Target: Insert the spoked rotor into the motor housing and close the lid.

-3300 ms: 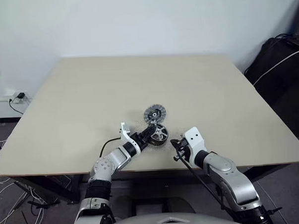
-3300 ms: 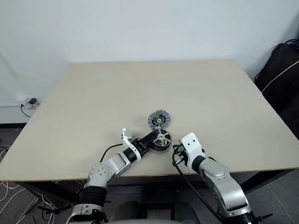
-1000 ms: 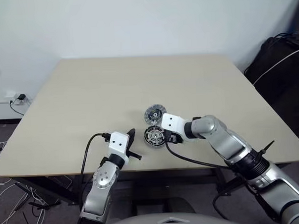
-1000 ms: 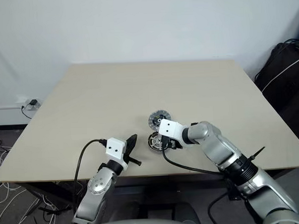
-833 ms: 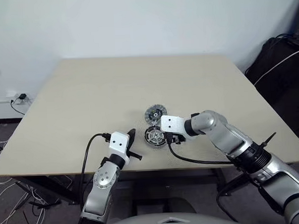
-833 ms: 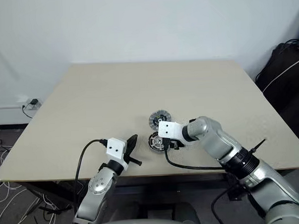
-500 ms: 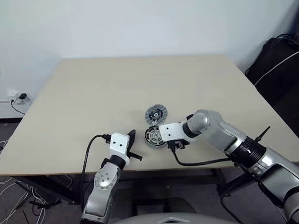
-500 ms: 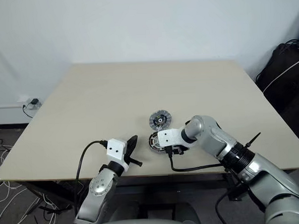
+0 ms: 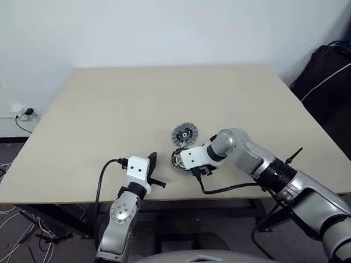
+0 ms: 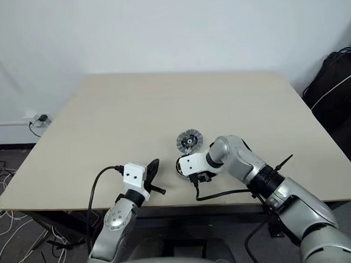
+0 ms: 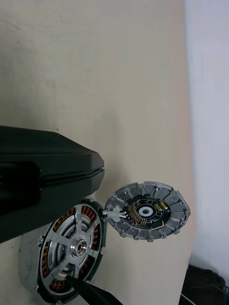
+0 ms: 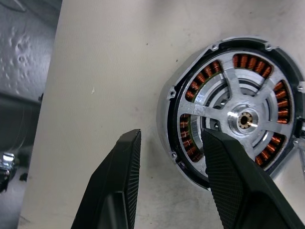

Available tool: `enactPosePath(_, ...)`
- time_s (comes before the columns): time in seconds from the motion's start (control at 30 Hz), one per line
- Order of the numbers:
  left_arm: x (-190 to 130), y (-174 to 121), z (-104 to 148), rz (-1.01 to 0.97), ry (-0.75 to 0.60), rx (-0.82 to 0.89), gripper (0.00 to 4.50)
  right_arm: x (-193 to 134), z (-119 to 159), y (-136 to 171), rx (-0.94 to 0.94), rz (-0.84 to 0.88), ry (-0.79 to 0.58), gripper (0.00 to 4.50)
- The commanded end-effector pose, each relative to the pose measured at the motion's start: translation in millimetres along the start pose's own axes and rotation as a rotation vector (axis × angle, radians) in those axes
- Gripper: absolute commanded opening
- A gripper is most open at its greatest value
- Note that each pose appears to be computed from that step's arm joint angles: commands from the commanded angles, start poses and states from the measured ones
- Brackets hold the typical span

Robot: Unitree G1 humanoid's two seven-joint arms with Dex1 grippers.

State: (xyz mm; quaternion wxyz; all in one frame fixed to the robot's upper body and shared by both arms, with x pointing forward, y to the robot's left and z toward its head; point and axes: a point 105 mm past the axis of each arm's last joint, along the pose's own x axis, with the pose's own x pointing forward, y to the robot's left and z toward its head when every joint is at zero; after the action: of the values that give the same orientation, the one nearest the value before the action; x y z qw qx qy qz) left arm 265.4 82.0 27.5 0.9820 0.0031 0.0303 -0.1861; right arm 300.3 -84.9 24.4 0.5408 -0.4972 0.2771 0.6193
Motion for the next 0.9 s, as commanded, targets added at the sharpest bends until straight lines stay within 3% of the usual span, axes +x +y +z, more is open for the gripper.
enactPosePath(0.03,1.7,1.0,6.6,0.019,-0.03,-0.009,0.0,-3.1,1.3,-6.7,-0.039,-0.012,0.019,1.77)
enactPosePath(0.23,2.0,1.8,6.6,0.031,-0.032,-0.013,0.0,-0.1,-4.6,-8.4,-0.023,-0.021,0.033,0.11)
enactPosePath(0.53,3.1,-1.5,4.7,0.023,-0.027,-0.019,0.0,-8.5,-1.5,-12.7,0.074,-0.086,-0.033,0.08)
enactPosePath(0.9,3.0,-6.5,-2.7,0.017,-0.007,-0.046,0.0,-35.8,28.2,3.5,0.674,-0.216,-0.255,0.08)
